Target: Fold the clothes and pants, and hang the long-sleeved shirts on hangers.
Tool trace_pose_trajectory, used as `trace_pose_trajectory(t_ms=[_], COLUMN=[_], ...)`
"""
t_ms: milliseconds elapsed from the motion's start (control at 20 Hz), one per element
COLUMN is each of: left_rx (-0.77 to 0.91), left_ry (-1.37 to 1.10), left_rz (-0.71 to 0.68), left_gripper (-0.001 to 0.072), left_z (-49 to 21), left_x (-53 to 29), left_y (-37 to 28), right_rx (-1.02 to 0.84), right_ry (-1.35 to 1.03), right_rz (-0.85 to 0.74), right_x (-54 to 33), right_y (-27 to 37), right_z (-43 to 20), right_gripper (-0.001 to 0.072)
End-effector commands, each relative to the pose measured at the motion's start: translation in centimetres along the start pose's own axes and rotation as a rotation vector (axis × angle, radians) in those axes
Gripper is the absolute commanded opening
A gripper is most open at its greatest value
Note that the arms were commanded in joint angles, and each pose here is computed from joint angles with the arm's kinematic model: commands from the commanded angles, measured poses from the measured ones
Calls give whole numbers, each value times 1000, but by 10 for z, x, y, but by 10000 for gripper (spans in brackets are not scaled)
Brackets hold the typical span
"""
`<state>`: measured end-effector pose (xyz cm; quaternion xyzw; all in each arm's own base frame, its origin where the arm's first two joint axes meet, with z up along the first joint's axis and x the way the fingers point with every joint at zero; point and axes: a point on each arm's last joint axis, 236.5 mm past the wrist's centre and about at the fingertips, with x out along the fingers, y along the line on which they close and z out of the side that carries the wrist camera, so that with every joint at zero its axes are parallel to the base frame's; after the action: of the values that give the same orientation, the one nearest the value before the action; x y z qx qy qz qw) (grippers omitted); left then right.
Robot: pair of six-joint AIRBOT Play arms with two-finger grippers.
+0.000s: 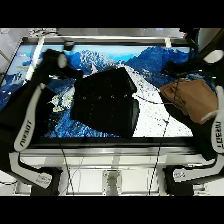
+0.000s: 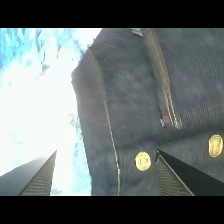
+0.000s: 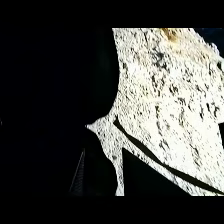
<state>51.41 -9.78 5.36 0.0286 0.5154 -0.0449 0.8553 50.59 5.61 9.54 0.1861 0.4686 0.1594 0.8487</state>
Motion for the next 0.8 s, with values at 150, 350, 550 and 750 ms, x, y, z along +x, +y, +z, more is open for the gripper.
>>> trace_pose_trajectory(t_ms=[150,350,550,750], left_rx=[-330,-152,-159,-221], left_ry=[28,220,252,188], left_rz=[-335,-388,-369,-404], left_gripper=[689,688,688,688], left_z=[4,-47,-57,-42], left_x=[51,71,65,81], left_y=[37,17,41,41], right_rx=[269,190,120,136], right_ry=[-4,114,193,177], right_rz=[164,135,136,135], right_x=[120,137,97,81], right_y=[14,-3,-20,-31], right_z=[-2,-35,-31,-19], right_gripper=[269,269,269,268])
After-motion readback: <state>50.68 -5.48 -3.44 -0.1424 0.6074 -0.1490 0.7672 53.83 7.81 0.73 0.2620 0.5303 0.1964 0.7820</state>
